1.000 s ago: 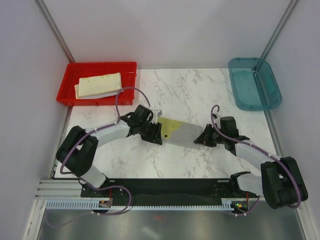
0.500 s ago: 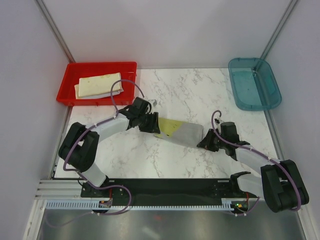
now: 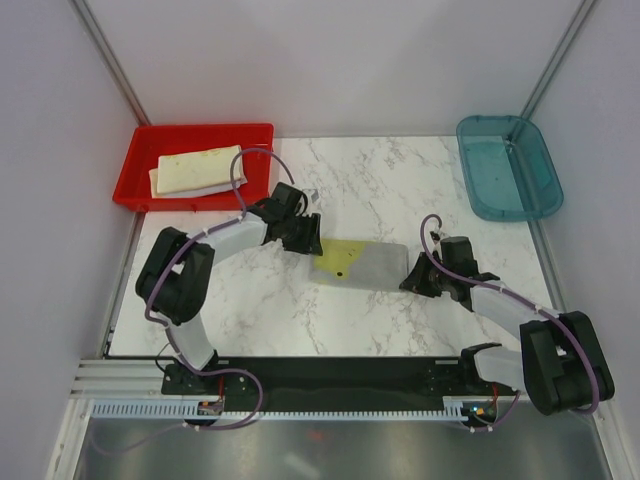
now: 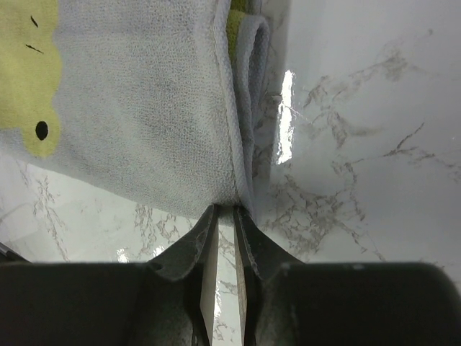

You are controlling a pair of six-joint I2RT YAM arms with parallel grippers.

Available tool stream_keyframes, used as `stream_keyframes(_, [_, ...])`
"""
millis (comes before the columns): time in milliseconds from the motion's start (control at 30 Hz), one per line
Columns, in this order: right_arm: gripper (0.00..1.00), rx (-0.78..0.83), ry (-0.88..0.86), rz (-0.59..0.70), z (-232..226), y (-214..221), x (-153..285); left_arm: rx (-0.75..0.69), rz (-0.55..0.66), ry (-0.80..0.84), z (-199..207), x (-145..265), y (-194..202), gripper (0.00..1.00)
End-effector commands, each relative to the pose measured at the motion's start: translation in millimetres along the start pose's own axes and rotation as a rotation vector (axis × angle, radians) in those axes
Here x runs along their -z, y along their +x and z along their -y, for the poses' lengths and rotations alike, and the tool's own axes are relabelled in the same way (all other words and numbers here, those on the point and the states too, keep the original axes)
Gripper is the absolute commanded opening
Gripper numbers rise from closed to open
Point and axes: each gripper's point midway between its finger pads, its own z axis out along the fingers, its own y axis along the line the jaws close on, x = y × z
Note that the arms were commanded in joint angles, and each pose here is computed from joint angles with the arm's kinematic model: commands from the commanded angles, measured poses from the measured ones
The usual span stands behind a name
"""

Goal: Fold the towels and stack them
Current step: Fold the towel

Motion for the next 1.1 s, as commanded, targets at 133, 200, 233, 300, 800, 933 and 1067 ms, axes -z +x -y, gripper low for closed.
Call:
stream_keyframes(133, [0.22, 0.031, 0.023, 0.023, 3, -8, 2, -0.030, 0.084, 0.086, -7, -14, -41, 0.47])
stream_keyframes(200, [0.22, 0.031, 0.027, 0.027, 3, -8, 2, -0.011, 0.094, 0.105, -13, -16, -46, 0.42])
stream_keyframes(233, [0.22, 0.032, 0.026, 0.028, 3, -8, 2, -0.007, 0.090, 0.114, -14, -18, -46, 0.39])
stream_keyframes(300, [0.22, 0.032, 0.026, 0.027, 4, -8, 2, -0.003, 0.087, 0.151, -15, -20, -47, 0.24])
stream_keyframes(800, [0.23, 0.040, -0.008, 0.039, -3, -9, 5, 0.012, 0.119, 0.010, -23, 23, -60, 0.28])
stream_keyframes(933, [0.24, 0.048, -0.039, 0.043, -8, -9, 7, -0.032, 0.118, 0.041, -2, 50, -40, 0.49])
stream_keyframes(1067, [0.24, 0.049, -0.051, 0.051, -12, -11, 9, -0.003, 0.114, 0.179, 16, 53, -11, 0.61])
